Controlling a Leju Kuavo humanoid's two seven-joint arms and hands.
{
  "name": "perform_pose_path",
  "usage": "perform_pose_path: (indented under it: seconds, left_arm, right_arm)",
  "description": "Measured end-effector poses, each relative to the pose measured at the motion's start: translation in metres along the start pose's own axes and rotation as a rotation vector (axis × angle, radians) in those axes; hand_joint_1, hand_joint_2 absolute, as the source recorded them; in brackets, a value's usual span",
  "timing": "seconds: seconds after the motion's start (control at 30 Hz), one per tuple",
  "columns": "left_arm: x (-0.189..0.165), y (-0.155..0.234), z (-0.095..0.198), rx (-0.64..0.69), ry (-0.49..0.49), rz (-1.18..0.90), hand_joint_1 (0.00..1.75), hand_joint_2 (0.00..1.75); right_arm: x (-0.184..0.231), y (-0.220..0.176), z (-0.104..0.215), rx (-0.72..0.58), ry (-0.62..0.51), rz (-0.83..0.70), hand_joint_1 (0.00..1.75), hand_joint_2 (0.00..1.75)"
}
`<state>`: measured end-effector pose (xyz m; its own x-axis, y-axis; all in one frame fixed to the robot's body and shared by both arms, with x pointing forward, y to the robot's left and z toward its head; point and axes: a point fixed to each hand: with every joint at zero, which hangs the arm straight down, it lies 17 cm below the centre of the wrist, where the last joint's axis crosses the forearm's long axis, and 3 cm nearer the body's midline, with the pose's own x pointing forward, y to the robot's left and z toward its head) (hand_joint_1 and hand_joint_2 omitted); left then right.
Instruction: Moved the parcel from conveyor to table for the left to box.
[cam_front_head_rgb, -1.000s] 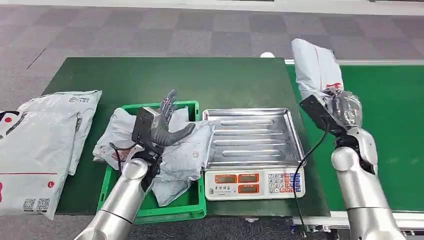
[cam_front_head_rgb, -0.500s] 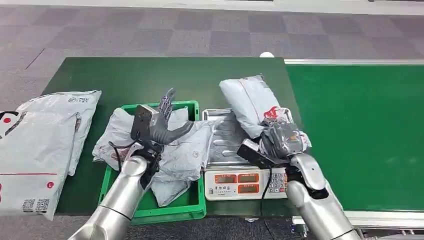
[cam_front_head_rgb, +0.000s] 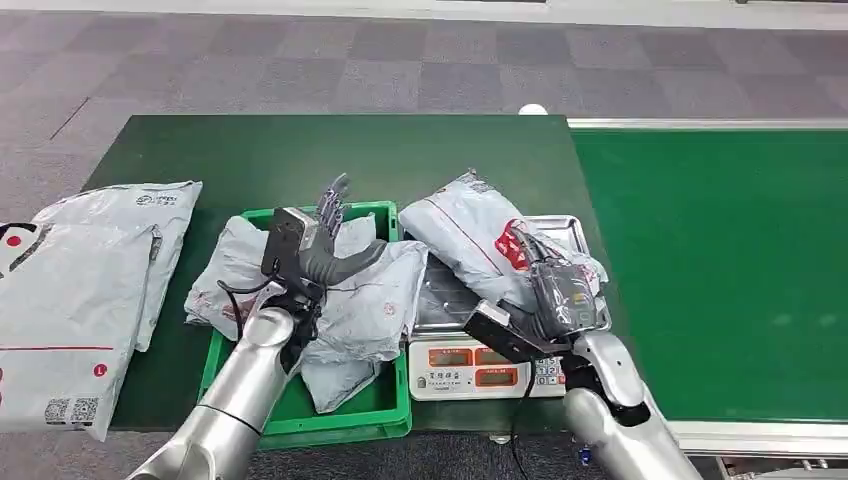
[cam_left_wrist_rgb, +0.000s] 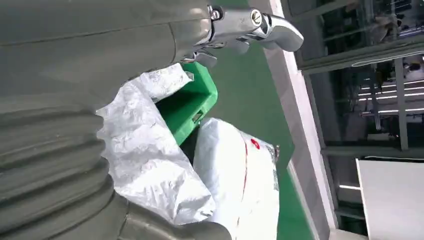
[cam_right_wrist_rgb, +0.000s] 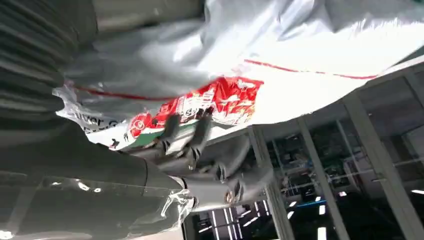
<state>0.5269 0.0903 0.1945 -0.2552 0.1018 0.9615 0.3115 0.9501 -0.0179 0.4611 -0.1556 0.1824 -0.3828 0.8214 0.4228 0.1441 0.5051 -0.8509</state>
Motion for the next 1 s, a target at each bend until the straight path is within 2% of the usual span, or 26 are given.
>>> perform_pose_path:
  seconds: [0.2, 0.37, 0.53, 0.67, 0.73, 0.9, 0.97, 1.0]
  left_arm:
    - [0.0, 0.003, 0.0, 0.004, 0.0, -0.007, 0.0, 1.75]
    - [0.002, 0.009, -0.001, 0.01, -0.011, -0.008, 0.0, 1.75]
    - [0.004, 0.009, -0.003, 0.005, -0.016, -0.012, 0.0, 1.75]
    - [0.007, 0.008, -0.007, 0.001, -0.028, -0.025, 0.0, 1.75]
    - [0.011, 0.006, -0.013, 0.003, -0.035, -0.03, 0.0, 1.75]
    - [0.012, 0.006, -0.014, 0.003, -0.037, -0.031, 0.0, 1.75]
    - [0.016, 0.005, -0.02, 0.004, -0.042, -0.034, 0.0, 1.75]
    - [0.027, -0.005, -0.033, -0.015, -0.055, -0.05, 0.0, 1.75]
  right_arm:
    - [-0.019, 0.001, -0.013, 0.033, 0.038, -0.087, 0.0, 1.75]
    - [-0.028, -0.003, -0.03, 0.076, -0.011, -0.368, 0.0, 1.75]
    - [-0.04, -0.003, -0.034, 0.087, 0.005, -0.42, 0.0, 1.75]
    - [-0.035, -0.01, -0.036, 0.105, -0.04, -0.717, 0.0, 1.75]
    - [-0.047, -0.021, -0.045, 0.077, -0.03, -0.854, 0.0, 1.75]
    - [-0.051, -0.025, -0.049, 0.067, -0.026, -0.877, 0.0, 1.75]
    - [-0.066, -0.034, -0.061, 0.04, -0.004, -0.949, 0.0, 1.75]
    - [-0.087, -0.045, -0.081, 0.014, 0.031, -1.056, 0.0, 1.75]
